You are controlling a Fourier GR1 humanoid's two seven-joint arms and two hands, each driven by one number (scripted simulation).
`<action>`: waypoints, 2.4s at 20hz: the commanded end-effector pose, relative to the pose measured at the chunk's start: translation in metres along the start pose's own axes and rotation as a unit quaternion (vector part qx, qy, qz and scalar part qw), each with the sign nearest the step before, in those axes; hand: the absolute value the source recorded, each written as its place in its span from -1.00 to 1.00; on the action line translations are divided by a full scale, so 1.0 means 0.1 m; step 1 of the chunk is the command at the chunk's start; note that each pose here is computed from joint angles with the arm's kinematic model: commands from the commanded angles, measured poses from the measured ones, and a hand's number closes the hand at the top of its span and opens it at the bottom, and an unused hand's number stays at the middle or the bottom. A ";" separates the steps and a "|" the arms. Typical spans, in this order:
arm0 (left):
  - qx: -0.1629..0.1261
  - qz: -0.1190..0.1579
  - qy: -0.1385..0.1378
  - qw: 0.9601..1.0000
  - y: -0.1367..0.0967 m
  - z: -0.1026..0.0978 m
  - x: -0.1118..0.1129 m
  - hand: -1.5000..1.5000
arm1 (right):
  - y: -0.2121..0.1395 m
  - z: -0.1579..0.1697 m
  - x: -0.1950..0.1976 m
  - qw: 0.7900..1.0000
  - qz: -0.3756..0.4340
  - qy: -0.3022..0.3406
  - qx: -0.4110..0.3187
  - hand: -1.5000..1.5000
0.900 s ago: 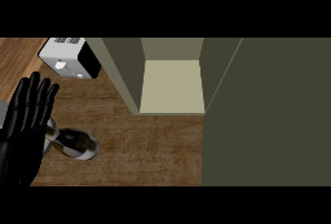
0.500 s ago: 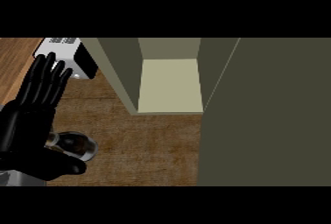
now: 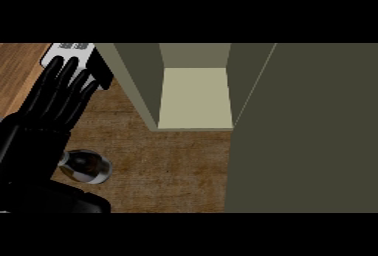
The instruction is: Pick up the wine, place it into the cabinet and close the cabinet
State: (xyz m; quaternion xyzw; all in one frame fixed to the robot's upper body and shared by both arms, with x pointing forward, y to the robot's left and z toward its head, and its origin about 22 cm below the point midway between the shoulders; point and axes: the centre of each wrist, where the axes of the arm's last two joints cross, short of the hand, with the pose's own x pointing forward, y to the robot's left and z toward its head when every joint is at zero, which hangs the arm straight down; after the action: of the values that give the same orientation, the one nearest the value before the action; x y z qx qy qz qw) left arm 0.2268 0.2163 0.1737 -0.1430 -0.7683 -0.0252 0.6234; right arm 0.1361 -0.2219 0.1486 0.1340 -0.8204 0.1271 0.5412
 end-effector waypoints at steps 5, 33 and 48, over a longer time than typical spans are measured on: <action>0.005 0.005 0.006 1.000 -0.28 0.09 0.40 -1.00 | 0.16 0.21 0.55 1.000 -0.010 -0.005 0.019 -1.00; 0.082 -0.025 0.012 0.996 -0.32 0.48 0.76 -1.00 | 0.23 0.20 0.72 1.000 -0.008 0.004 0.011 -1.00; 0.139 -0.068 0.019 0.988 0.36 0.52 0.80 -1.00 | 0.24 0.26 0.81 1.000 -0.012 0.002 0.012 -1.00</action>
State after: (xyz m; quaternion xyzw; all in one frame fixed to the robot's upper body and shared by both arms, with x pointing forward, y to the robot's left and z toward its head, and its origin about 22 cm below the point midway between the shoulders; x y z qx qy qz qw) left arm 0.1775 0.2596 0.2364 0.0012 -0.7614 0.0406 0.6470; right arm 0.1224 -0.2021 0.1745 0.1293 -0.7926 0.1316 0.5811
